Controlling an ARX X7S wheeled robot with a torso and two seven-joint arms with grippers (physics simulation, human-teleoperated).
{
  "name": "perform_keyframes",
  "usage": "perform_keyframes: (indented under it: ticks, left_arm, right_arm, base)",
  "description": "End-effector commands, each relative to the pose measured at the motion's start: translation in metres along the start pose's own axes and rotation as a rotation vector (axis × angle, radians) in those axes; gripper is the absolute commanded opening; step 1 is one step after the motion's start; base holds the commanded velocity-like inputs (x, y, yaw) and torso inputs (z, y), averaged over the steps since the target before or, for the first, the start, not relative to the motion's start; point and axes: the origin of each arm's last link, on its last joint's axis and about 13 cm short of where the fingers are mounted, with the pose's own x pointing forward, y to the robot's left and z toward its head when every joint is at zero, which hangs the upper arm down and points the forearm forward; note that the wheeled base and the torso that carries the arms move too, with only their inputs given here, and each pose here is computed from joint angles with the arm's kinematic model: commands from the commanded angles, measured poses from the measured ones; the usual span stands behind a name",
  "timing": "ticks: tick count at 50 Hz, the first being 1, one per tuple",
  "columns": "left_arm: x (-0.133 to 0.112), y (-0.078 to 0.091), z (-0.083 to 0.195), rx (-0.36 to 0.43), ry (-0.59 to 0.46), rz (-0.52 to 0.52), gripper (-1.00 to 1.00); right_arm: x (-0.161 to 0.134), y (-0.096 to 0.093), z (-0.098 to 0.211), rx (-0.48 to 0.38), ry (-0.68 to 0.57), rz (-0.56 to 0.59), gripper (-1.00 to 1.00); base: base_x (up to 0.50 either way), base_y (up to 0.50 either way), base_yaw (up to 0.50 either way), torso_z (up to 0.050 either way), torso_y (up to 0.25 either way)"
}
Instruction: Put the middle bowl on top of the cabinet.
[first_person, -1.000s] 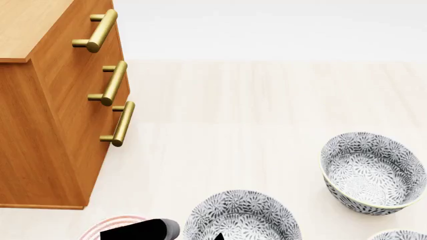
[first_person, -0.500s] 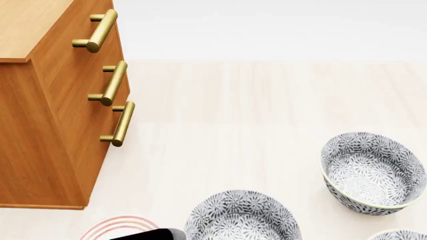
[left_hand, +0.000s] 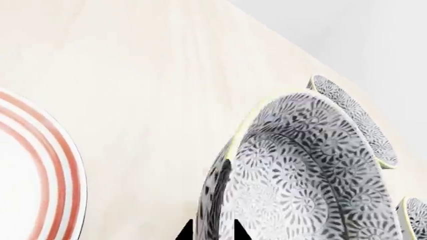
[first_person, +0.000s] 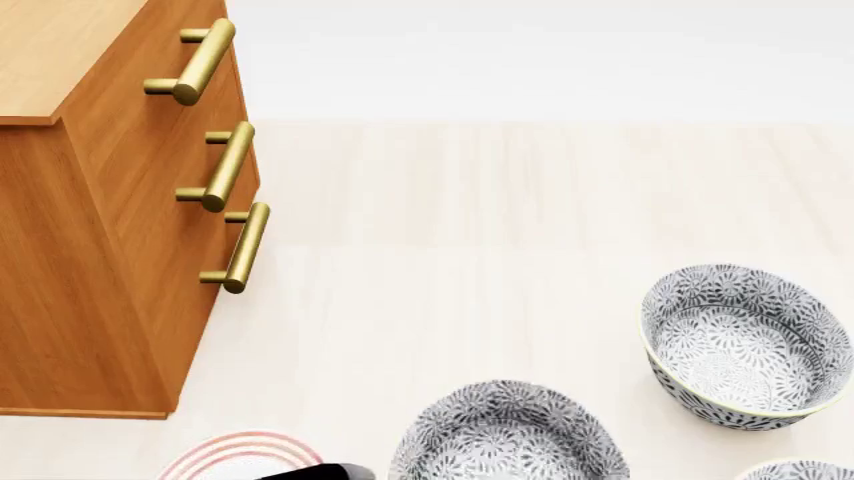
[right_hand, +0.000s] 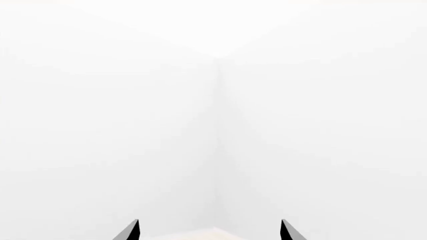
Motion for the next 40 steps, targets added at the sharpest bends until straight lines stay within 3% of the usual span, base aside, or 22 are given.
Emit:
perform_keyframes:
  ticks: [1, 12, 15, 27, 40]
  left_arm:
    - [-0.002, 0.001, -0.002, -0.022, -0.011, -0.005, -1.0]
    - [-0.001, 0.004, 0.005, -0.094, -0.076, -0.046, -1.0]
    - [-0.004, 0.003, 0.006, -0.031, -0.133, -0.047, -1.0]
    - [-0.007, 0.0, 0.01, -0.019, -0.166, -0.061, -1.0]
    - [-0.017, -0.007, 0.022, -0.018, -0.201, -0.095, -1.0]
  right_arm:
    - [0.001, 0.001, 0.002, -0.001, -0.001, 0.003, 1.0]
    - [0.001, 0.001, 0.002, 0.001, -0.005, 0.006, 1.0]
    - [0.001, 0.001, 0.003, 0.002, -0.005, 0.007, 1.0]
    - [0.0, 0.002, 0.002, 0.003, -0.01, 0.008, 1.0]
    - [0.001, 0.003, 0.004, 0.006, -0.016, 0.009, 1.0]
  base:
    - [0.0, 0.0, 0.0, 0.0, 0.0]
    - [0.0, 0.0, 0.0, 0.0, 0.0]
    - [0.0, 0.0, 0.0, 0.017, 0.0]
    - [0.0, 0.0, 0.0, 0.048, 0.01]
    - [0.0, 0.0, 0.0, 0.05, 0.119]
